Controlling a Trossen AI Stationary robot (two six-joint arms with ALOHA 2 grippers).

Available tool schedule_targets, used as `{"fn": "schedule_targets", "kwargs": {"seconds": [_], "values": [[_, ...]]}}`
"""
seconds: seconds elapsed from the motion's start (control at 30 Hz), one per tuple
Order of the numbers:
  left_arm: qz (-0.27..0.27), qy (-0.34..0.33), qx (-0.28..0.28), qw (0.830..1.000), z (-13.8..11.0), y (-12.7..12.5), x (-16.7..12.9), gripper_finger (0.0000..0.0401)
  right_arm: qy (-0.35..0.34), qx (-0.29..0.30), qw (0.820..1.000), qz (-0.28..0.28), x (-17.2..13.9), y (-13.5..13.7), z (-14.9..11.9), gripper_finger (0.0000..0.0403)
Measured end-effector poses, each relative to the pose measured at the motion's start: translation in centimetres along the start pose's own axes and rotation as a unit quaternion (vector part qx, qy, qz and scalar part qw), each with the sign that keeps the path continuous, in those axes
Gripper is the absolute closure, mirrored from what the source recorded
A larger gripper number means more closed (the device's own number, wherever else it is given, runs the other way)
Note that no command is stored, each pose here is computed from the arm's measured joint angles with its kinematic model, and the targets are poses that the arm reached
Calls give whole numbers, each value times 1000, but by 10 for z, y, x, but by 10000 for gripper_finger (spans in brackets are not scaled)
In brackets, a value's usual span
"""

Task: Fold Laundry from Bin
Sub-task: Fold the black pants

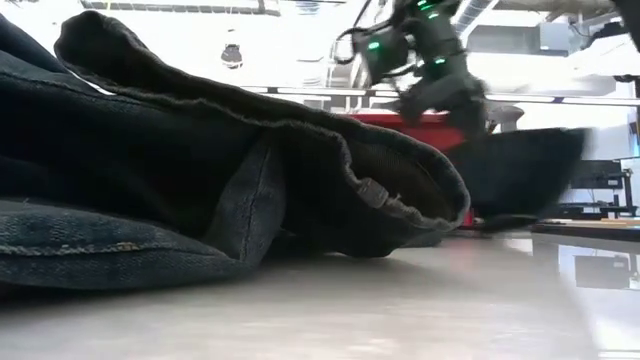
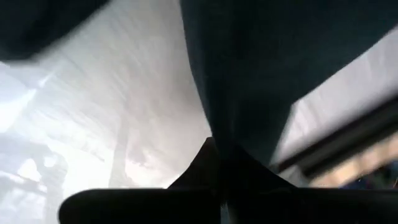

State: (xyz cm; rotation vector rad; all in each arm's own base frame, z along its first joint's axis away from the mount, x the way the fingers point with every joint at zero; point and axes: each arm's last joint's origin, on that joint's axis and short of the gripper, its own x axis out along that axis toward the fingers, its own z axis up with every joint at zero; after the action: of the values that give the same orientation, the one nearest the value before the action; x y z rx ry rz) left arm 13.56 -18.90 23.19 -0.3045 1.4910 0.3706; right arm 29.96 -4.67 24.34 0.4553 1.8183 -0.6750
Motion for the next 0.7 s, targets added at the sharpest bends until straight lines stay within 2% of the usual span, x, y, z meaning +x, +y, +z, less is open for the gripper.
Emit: {"fn": "schedule_targets", "kwargs": {"seconds": [0.17, 0.33, 0.5, 0.7], "values": [[-55, -12, 16, 998, -1, 14, -21, 393, 45, 111, 993, -3, 23, 2, -57, 379], [-116, -66, -24, 991, -1, 39, -48, 393, 101, 167, 981, 8, 46, 11, -107, 379], [-133, -77, -65, 986, 3, 69, -63, 393, 116, 130, 985, 19, 49, 20, -145, 379], [-92, -38, -126, 987, 0, 106, -70, 393, 94, 10, 995, 40, 47, 32, -178, 343]]}}
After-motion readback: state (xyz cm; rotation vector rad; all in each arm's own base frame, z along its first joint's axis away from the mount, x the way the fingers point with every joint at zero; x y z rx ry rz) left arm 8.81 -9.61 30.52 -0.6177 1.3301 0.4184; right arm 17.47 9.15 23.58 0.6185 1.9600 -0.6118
